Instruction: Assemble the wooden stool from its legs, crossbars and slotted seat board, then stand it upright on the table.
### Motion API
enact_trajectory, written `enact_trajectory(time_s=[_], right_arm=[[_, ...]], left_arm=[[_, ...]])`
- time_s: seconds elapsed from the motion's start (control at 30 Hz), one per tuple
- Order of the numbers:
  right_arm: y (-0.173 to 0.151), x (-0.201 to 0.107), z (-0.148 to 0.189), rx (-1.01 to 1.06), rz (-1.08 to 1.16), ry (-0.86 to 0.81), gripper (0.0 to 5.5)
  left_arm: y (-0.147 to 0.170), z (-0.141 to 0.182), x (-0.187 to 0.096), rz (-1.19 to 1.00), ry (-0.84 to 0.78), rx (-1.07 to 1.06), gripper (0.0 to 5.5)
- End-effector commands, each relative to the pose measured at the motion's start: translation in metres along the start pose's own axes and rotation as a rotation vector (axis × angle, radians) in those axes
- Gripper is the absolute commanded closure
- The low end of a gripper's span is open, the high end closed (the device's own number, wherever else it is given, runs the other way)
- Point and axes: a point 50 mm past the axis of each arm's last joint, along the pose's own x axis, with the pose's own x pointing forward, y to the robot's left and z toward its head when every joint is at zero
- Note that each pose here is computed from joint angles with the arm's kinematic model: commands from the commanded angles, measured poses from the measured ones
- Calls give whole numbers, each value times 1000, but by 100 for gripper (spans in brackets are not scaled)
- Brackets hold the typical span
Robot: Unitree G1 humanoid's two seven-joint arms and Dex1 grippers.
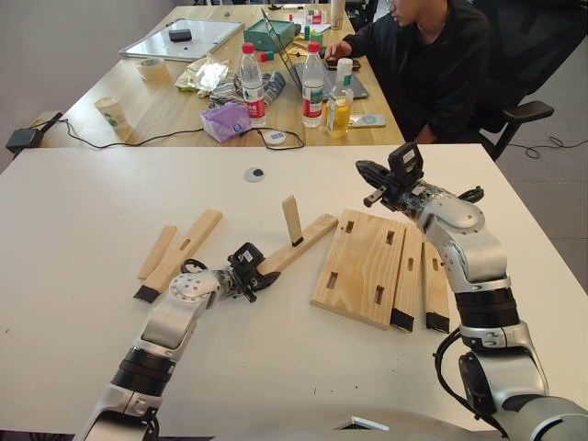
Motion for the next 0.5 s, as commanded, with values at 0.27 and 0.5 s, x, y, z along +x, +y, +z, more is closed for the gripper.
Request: enact_trajectory(time_s=[0.27, 0.5], right_arm=[[-42, -43, 36, 317, 43, -226, 492], [4, -54, 39, 669, 564, -184, 364]], left_arm=[[35, 94, -12, -57, -388, -315, 346], [15, 149, -37, -454, -601, -498, 346]])
